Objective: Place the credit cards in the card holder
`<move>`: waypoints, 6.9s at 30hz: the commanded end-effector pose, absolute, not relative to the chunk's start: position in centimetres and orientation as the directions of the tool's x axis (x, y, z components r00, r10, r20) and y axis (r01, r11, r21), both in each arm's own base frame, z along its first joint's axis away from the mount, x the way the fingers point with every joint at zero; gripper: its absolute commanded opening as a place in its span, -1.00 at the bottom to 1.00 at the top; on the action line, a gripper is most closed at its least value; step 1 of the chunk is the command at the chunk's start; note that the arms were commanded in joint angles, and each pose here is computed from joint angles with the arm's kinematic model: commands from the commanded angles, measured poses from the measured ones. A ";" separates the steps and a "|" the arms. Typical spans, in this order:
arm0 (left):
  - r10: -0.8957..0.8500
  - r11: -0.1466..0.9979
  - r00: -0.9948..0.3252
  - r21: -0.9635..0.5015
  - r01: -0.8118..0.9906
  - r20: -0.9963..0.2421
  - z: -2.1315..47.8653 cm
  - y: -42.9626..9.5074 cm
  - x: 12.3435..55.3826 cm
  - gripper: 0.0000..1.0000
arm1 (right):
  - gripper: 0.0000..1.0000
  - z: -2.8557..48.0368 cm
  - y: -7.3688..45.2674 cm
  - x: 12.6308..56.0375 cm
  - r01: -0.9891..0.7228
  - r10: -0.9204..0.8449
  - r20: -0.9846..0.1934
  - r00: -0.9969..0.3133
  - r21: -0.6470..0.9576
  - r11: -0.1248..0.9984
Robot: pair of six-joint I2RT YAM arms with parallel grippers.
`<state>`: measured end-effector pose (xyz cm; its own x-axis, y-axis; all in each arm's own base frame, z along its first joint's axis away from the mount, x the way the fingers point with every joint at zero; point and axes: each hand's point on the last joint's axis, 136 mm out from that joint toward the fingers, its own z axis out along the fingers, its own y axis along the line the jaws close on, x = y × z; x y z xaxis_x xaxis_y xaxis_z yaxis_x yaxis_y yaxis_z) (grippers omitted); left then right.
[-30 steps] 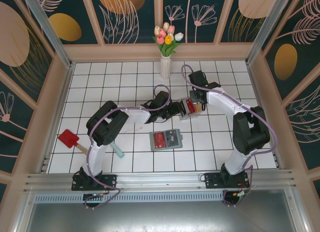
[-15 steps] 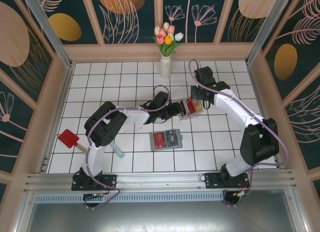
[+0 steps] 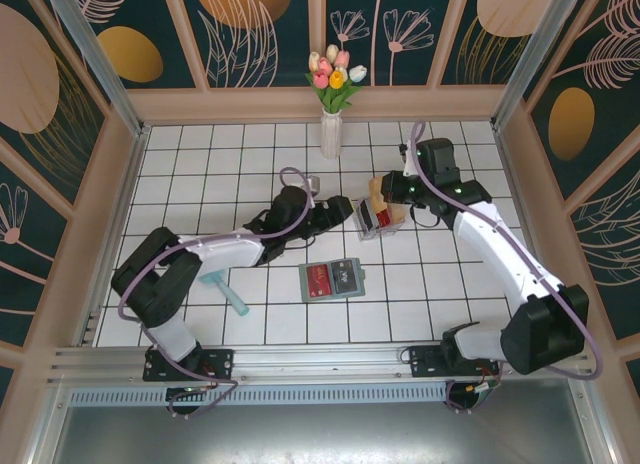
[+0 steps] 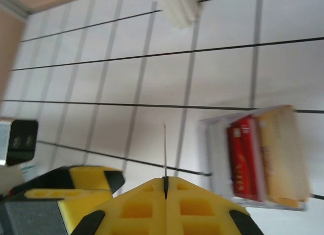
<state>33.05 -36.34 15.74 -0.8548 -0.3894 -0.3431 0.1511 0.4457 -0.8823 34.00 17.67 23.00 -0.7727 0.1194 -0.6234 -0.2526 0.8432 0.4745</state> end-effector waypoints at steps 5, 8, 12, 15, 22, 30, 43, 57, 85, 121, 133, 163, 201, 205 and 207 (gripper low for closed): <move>-0.373 0.185 -0.842 -0.921 0.343 -0.389 23.4 -37.3 32.5 0.44 | -1.00 26.3 21.8 31.8 -0.384 0.158 -0.576 -0.802 0.700 0.602; -0.377 0.133 -0.852 -0.931 0.339 -0.364 24.0 -37.5 32.6 0.28 | -1.00 26.7 22.3 31.5 -0.396 0.164 -0.563 -0.810 0.731 0.556; -0.400 0.075 -0.852 -0.939 0.336 -0.337 24.8 -37.2 32.6 -0.07 | -1.00 26.3 22.0 31.8 -0.380 0.180 -0.551 -0.815 0.742 0.553; -0.407 0.048 -0.853 -0.940 0.338 -0.327 25.1 -37.1 32.5 -0.41 | -1.00 25.6 21.4 32.0 -0.356 0.201 -0.525 -0.827 0.766 0.536; -0.395 0.017 -0.869 -0.949 0.316 -0.297 24.7 -37.3 32.3 -0.90 | -0.71 26.0 21.9 30.9 -0.398 0.177 -0.499 -0.848 0.821 0.409; -0.380 -0.038 -0.884 -0.951 0.308 -0.271 25.1 -37.6 32.0 -0.92 | -0.63 26.4 22.5 29.9 -0.433 0.137 -0.499 -0.856 0.836 0.338; -0.475 0.576 -0.827 -0.817 -0.035 -0.300 11.9 -28.2 29.6 0.09 | -0.99 15.2 19.6 28.6 -0.207 0.161 -0.526 -0.835 0.572 0.793; -0.396 0.708 -0.884 -0.695 -0.122 -0.248 6.0 -26.5 23.0 0.19 | -1.00 8.1 20.9 22.4 -0.180 0.112 -0.495 -0.862 0.506 0.843; -0.316 0.756 -0.931 -0.641 -0.132 -0.181 1.6 -27.8 21.8 0.00 | -0.99 8.7 23.1 21.9 -0.187 0.145 -0.440 -0.886 0.626 0.757; -0.340 0.737 -0.903 -0.670 -0.083 -0.263 4.3 -27.4 22.6 0.22 | -0.97 7.8 25.8 21.7 -0.137 0.172 -0.335 -0.926 0.725 0.675; -0.318 0.746 -0.921 -0.659 -0.099 -0.223 2.6 -27.9 22.2 0.01 | -0.98 5.4 26.3 20.5 -0.101 0.181 -0.267 -0.947 0.778 0.620; -0.310 0.753 -0.935 -0.644 -0.131 -0.172 0.9 -27.7 21.0 -0.28 | -0.98 3.9 28.9 20.2 -0.057 0.170 -0.196 -0.966 0.798 0.599; -0.328 0.763 -0.932 -0.626 -0.164 -0.156 0.3 -27.4 21.0 -0.43 | -0.45 3.9 27.5 20.3 -0.031 0.155 -0.181 -0.971 0.740 0.672; -0.329 0.764 -0.931 -0.624 -0.165 -0.156 0.3 -27.3 20.9 -0.44 | -0.34 3.9 26.6 19.9 -0.034 0.146 -0.184 -0.972 0.724 0.689; -0.327 0.764 -0.932 -0.624 -0.163 -0.156 0.2 -27.3 20.9 -0.44 | -0.34 3.8 26.4 19.6 -0.035 0.137 -0.178 -0.974 0.722 0.691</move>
